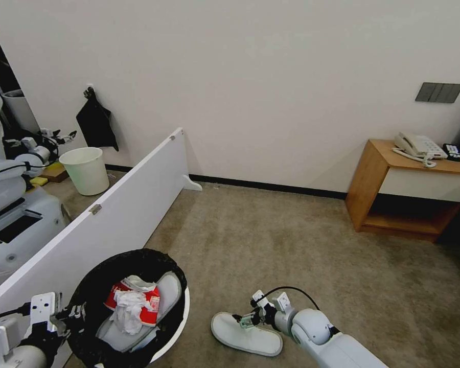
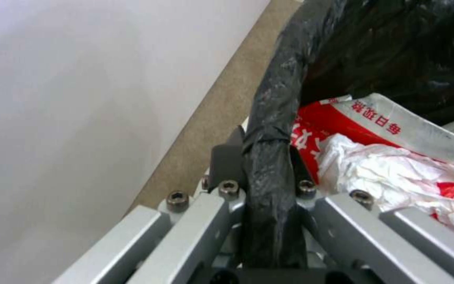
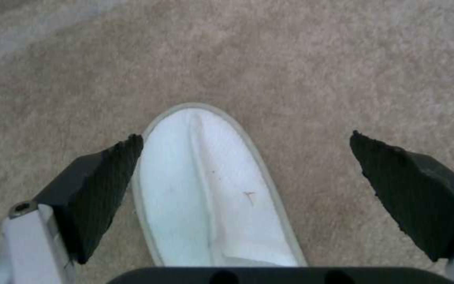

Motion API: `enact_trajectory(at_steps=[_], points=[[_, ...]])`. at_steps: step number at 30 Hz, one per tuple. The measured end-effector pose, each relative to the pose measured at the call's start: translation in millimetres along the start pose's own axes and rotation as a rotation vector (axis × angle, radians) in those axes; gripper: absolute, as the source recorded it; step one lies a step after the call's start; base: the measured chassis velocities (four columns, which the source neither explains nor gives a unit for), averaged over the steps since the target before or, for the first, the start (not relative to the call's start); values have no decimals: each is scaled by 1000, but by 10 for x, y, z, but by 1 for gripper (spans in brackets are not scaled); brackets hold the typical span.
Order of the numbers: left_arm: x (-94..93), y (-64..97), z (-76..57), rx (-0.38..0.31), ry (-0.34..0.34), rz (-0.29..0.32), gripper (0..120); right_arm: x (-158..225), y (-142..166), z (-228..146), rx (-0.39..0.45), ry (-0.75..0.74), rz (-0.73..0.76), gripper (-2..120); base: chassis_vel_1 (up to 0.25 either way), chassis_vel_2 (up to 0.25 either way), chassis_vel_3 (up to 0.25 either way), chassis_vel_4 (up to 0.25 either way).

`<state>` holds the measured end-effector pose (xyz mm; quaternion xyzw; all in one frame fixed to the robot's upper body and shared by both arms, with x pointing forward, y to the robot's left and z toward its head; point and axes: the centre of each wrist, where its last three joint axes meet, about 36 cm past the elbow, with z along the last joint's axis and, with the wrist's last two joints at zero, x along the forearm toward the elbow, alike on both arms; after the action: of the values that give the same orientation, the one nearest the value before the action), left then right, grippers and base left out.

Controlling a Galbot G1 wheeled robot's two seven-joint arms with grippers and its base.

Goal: Pick up the trash bin, then pick up the garbage from the floor and place it into the trash bin.

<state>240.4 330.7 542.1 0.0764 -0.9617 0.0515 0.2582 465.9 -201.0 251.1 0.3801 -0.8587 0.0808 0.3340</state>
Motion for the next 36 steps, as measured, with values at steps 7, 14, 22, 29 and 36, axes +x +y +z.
enact_trajectory(at_steps=[7, 14, 22, 29, 36], points=[[2, 0, -1, 0, 0, 0, 2, -33, -36, 113, -4, 33, 10, 100, 0, 0, 0, 0], [11, -8, -5, -1, -2, 3, 2, -11, -80, 298, -9, 71, 26, 100, 0, 0, 0, 0], [33, -19, -3, -4, 0, 6, 2, -84, -97, 292, -10, 73, 29, 100, 0, 0, 0, 0], [36, -22, -8, -5, -2, 6, 2, -195, -90, 246, -11, 74, 23, 100, 0, 0, 0, 0], [31, -21, -12, -5, -3, 7, 2, -248, -88, 274, -14, 86, 14, 100, 0, 0, 0, 0]])
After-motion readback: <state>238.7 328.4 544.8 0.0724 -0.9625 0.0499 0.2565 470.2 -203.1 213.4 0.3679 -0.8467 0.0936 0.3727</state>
